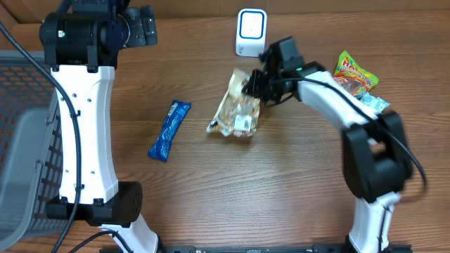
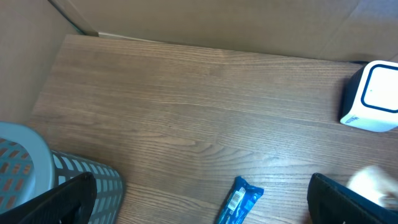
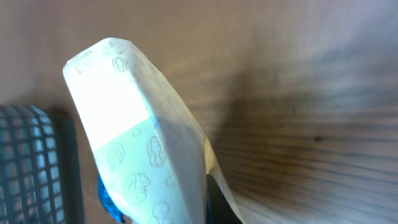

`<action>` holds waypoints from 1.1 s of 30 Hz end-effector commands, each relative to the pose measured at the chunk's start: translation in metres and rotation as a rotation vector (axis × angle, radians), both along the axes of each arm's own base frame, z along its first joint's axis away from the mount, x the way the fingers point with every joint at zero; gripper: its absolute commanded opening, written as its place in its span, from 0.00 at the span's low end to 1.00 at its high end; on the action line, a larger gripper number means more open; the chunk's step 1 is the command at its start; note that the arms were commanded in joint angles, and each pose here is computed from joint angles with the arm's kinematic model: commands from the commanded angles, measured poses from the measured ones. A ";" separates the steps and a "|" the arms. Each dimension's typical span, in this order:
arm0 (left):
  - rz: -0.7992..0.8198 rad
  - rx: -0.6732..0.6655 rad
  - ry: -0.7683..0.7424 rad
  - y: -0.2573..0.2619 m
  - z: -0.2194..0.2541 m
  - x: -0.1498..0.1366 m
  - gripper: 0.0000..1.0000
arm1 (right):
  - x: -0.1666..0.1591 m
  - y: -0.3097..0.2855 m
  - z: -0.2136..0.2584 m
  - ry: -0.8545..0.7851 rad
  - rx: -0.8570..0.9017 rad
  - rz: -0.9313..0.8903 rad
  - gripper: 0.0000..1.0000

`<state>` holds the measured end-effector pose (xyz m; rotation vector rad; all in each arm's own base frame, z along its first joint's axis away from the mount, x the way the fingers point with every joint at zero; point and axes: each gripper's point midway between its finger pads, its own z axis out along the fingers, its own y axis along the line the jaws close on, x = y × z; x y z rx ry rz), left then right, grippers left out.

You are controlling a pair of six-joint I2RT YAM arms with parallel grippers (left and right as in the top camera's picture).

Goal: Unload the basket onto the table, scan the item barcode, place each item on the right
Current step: 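Lift the clear snack packet with the right gripper to the scanner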

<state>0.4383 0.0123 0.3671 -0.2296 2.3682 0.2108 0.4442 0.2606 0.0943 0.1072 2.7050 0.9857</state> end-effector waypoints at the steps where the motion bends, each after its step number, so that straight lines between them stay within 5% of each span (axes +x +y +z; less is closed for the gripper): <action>1: 0.009 0.003 -0.003 0.001 0.000 0.001 1.00 | 0.014 -0.028 0.091 -0.276 -0.108 -0.103 0.04; 13: 0.009 0.003 -0.003 0.001 0.000 0.001 1.00 | 0.004 -0.067 0.232 -0.486 0.079 -0.364 0.04; 33: 0.009 0.003 -0.003 0.001 0.000 0.001 1.00 | 0.014 -0.072 0.252 -0.541 0.133 -0.430 0.04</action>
